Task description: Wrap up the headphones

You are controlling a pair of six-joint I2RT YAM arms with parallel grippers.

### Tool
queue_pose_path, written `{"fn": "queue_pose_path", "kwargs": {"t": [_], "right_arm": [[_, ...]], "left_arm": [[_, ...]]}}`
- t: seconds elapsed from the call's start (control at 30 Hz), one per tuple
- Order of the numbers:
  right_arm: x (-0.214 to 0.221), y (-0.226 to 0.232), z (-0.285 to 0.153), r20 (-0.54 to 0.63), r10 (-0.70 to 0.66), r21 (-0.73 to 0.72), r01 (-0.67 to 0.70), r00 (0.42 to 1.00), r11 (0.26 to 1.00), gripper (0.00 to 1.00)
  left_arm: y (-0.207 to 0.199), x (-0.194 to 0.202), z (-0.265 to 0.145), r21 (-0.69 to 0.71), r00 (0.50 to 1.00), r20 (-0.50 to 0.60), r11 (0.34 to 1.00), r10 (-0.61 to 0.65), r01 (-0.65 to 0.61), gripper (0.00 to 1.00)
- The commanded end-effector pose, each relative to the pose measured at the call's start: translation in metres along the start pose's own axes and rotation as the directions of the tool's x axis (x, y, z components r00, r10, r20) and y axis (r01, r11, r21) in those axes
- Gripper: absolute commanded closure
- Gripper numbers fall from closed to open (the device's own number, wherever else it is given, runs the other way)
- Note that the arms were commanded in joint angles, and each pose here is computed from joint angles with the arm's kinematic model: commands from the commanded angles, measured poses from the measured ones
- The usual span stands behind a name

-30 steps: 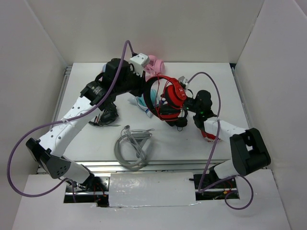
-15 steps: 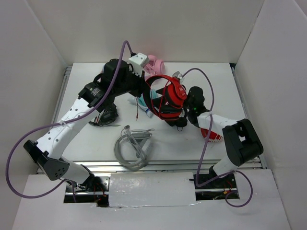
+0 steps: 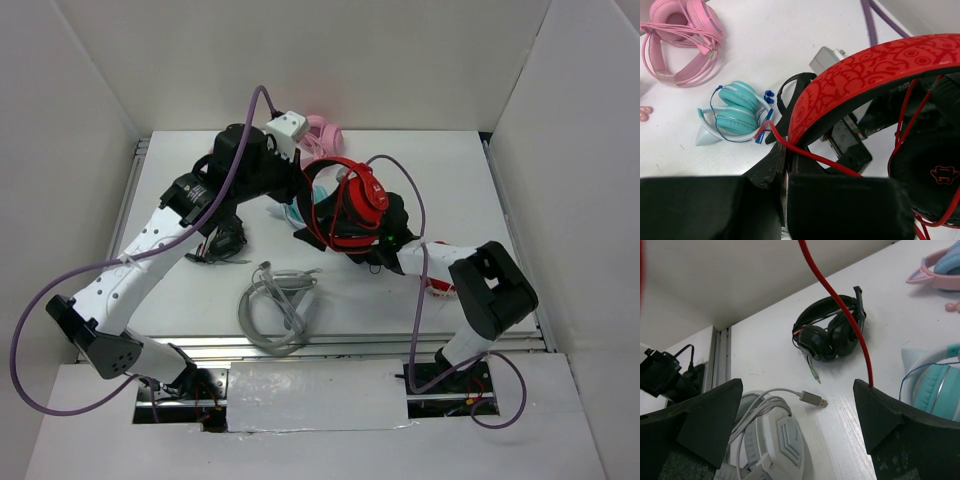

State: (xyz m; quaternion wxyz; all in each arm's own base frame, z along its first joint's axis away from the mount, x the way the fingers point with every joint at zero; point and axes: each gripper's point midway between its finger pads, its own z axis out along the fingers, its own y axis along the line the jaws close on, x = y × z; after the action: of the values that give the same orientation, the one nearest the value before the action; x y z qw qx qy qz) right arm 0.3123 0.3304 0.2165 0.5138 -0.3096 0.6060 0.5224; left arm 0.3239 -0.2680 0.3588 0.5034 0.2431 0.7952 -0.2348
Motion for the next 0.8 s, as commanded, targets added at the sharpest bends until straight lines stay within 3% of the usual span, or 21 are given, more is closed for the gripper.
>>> {"fn": "queue_pose_path", "kwargs": {"t": [0.0, 0.13, 0.3, 0.5, 0.77], "right_arm": [[-0.024, -0.005, 0.009, 0.080, -0.054, 0.016, 0.053, 0.995, 0.998, 0.00], [-0.017, 0.001, -0.004, 0.074, -0.048, -0.020, 0.050, 0.996, 0.999, 0.00], [-0.003, 0.031, -0.025, 0.035, -0.066, -0.166, 0.071, 0.997, 0.984, 0.00], [-0.005, 0.020, -0.031, 0.044, -0.067, -0.117, 0.072, 0.997, 0.991, 0.00], [-0.021, 0.004, -0.010, 0.071, -0.078, -0.108, 0.085, 0.994, 0.991, 0.00]], "left_arm": [[-0.017, -0.054, -0.030, 0.046, 0.983, 0.184, 0.999, 0.006, -0.015, 1.00], [-0.018, -0.054, -0.033, 0.040, 0.982, 0.186, 0.999, 0.014, -0.022, 1.00], [-0.020, -0.055, -0.033, 0.047, 0.982, 0.189, 0.999, 0.013, -0.022, 1.00], [-0.024, -0.059, -0.037, 0.064, 0.980, 0.199, 0.998, 0.016, -0.029, 1.00], [-0.028, -0.057, -0.037, 0.078, 0.980, 0.197, 0.996, 0.018, -0.034, 1.00]]}}
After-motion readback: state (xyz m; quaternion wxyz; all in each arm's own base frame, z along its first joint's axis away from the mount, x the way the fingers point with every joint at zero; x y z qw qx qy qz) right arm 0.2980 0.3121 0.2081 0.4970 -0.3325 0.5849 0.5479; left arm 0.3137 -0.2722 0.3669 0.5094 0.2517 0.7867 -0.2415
